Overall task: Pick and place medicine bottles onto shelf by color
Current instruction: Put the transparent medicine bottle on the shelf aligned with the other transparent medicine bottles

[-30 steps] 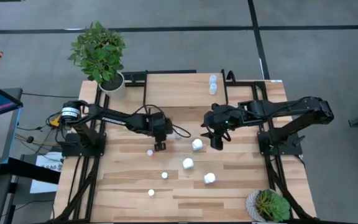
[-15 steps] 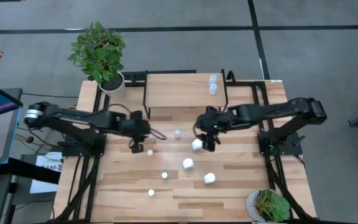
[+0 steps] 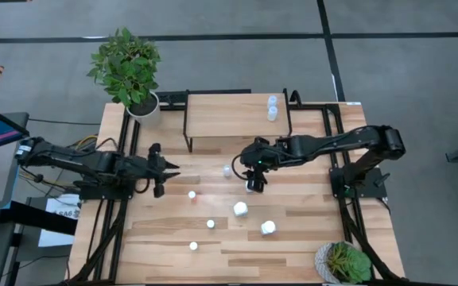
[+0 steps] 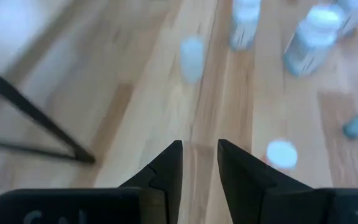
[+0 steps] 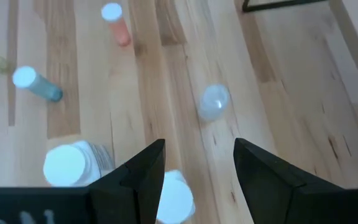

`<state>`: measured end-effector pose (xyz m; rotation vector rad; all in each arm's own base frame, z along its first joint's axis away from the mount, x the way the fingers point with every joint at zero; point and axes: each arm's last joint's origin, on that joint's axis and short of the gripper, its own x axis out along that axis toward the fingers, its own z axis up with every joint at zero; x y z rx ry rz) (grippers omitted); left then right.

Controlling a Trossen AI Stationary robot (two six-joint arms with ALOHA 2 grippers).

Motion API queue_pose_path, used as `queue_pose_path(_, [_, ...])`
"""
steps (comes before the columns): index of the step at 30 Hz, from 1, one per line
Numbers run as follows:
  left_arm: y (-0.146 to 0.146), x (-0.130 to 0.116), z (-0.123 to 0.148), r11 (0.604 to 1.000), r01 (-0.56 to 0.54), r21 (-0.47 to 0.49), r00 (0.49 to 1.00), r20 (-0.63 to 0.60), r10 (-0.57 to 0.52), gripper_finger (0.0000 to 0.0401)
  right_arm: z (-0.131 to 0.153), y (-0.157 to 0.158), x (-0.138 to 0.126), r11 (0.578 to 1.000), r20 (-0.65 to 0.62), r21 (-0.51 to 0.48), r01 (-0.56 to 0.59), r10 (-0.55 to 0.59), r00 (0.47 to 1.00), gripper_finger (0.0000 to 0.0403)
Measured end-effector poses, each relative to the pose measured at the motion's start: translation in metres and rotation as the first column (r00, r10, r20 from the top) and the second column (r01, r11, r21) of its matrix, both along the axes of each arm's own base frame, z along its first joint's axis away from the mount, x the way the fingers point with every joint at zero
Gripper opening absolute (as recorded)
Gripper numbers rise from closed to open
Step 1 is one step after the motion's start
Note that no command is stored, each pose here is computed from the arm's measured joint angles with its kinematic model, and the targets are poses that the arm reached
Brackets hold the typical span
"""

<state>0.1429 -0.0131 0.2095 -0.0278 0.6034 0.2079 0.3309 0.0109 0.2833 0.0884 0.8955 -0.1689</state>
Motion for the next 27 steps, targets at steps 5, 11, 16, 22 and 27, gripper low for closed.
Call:
queue_pose_path(5, [0.002,-0.012,-0.002,0.997,0.033,0.068,0.985,0.17,-0.044,0.0089,0.0,-0.003,0.003,1.0,0.024,0.0,0.008,-0.008,1.0,0.0212])
queue_pose_path(11, [0.004,-0.024,0.002,0.996,0.035,0.08,0.961,0.271,-0.055,0.0089,0.005,-0.005,0.008,1.0,0.094,-0.001,0.009,-0.009,0.996,0.0212])
queue_pose_path(16, [0.004,-0.028,0.0,0.996,0.043,0.08,0.955,0.289,-0.065,0.0089,-0.011,-0.004,0.02,1.0,0.068,-0.002,0.009,-0.009,0.998,0.0212])
queue_pose_path(22, [0.005,-0.029,-0.003,0.995,0.049,0.083,0.965,0.252,-0.069,0.0089,-0.057,-0.004,0.042,1.0,-0.051,-0.021,-0.013,0.012,0.999,0.0212])
queue_pose_path(27, [0.005,-0.029,-0.004,0.996,0.05,0.079,0.966,0.249,-0.068,0.0089,-0.071,-0.003,0.054,1.0,-0.024,-0.021,-0.012,0.012,1.0,0.0212])
